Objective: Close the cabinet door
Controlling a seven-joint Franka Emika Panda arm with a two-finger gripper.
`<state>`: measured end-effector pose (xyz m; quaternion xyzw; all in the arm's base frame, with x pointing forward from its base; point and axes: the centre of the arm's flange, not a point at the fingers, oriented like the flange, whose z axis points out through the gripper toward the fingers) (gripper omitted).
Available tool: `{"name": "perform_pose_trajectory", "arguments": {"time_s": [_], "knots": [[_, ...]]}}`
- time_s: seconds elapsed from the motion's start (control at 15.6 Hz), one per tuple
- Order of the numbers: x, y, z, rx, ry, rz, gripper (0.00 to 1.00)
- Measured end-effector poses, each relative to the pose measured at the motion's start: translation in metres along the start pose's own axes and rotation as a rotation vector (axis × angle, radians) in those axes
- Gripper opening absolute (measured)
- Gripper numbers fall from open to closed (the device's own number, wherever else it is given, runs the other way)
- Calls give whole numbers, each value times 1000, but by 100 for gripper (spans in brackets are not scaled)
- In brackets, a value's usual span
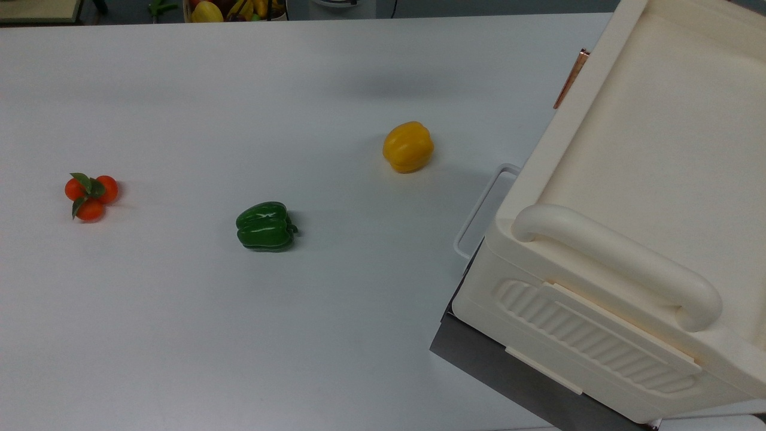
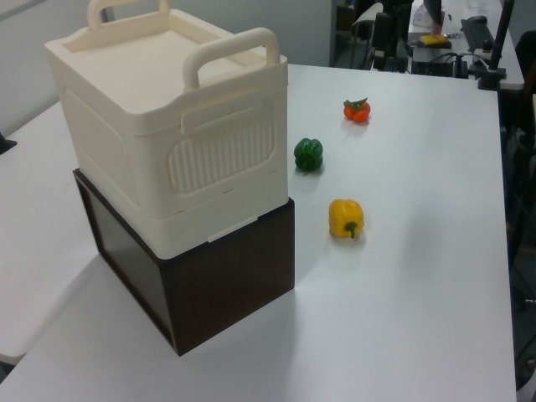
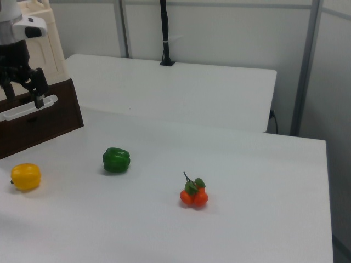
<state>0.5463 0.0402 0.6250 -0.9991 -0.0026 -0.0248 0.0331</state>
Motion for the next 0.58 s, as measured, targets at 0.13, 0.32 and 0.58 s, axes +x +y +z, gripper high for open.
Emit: {"name": "perform_pose_trajectory", "arguments": {"time_s": [0.13, 0.32, 0.58], "knots": [[6, -6, -2, -4, 47, -12, 100], [14, -12, -3, -1, 100, -25, 100], [15, -10, -2, -2, 100, -30, 100]]}}
